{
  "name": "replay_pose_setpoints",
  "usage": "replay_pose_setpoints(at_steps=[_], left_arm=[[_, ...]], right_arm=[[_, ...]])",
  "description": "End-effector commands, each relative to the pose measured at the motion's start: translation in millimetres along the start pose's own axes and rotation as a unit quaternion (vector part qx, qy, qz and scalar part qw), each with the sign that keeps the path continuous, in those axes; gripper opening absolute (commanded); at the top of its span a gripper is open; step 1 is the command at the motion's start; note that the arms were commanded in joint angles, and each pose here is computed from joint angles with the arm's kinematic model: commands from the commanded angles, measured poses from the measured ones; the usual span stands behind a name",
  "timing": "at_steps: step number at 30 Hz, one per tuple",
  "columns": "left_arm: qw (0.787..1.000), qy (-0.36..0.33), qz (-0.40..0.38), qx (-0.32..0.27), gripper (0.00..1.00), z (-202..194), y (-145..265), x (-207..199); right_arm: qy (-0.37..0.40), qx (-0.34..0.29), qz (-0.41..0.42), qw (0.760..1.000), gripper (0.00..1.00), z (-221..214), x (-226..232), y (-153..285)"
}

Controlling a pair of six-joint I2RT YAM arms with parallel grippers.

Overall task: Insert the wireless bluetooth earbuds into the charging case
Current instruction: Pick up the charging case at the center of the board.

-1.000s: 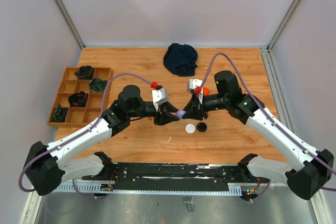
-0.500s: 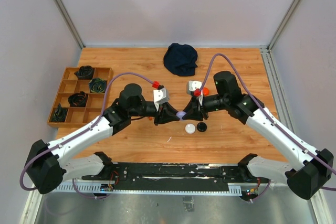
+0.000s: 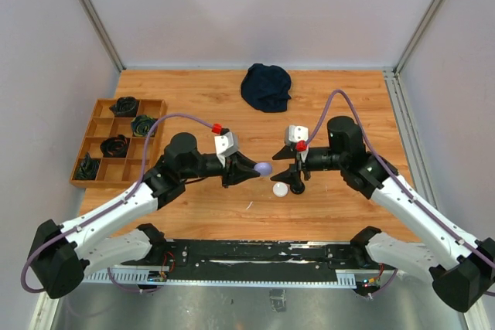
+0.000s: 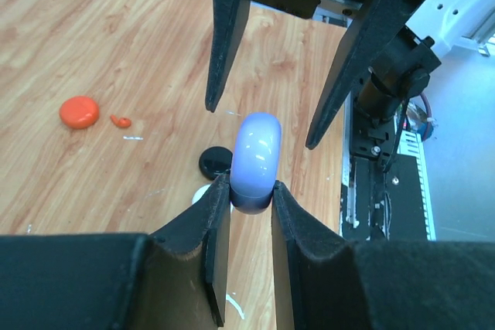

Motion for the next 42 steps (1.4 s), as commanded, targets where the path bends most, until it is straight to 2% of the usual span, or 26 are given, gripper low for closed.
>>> replay_pose_setpoints(at_steps=[1, 10, 14, 37, 42], left_arm=[[0.998, -0.017, 0.035, -0.058, 0.00, 18.9, 9.3, 2.0], [0.992, -0.040, 0.034, -0.116, 0.00, 29.7, 17.3, -6.2], [0.991, -0.044, 0.029, -0.120, 0.00, 29.9, 16.5, -7.2], [0.986, -0.060, 0.018, -0.155, 0.00, 40.6, 18.6, -11.4], [0.985, -0.059, 0.019, -0.160, 0.00, 41.4, 18.4, -11.6]], right_arm=[[0.020, -0.067, -0.017, 0.997, 0.58, 9.0, -0.4, -1.0], [0.041, -0.173, 0.028, 0.984, 0.53, 12.4, 12.0, -7.3], [0.037, -0.185, 0.037, 0.981, 0.48, 14.7, 12.6, -9.7], [0.028, -0.213, 0.106, 0.971, 0.39, 20.4, 23.2, -19.9], [0.023, -0.216, 0.111, 0.970, 0.34, 21.9, 22.5, -22.1]])
Point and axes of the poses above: each gripper's point midway between its finger pads, its own y axis back along the fingers, its own x axis along the line the jaws close on, z = x × y, the point moved 4 cm from there along y, back along the fingers, and after that the axes turned 15 degrees about -y, right-handed, at the moved point
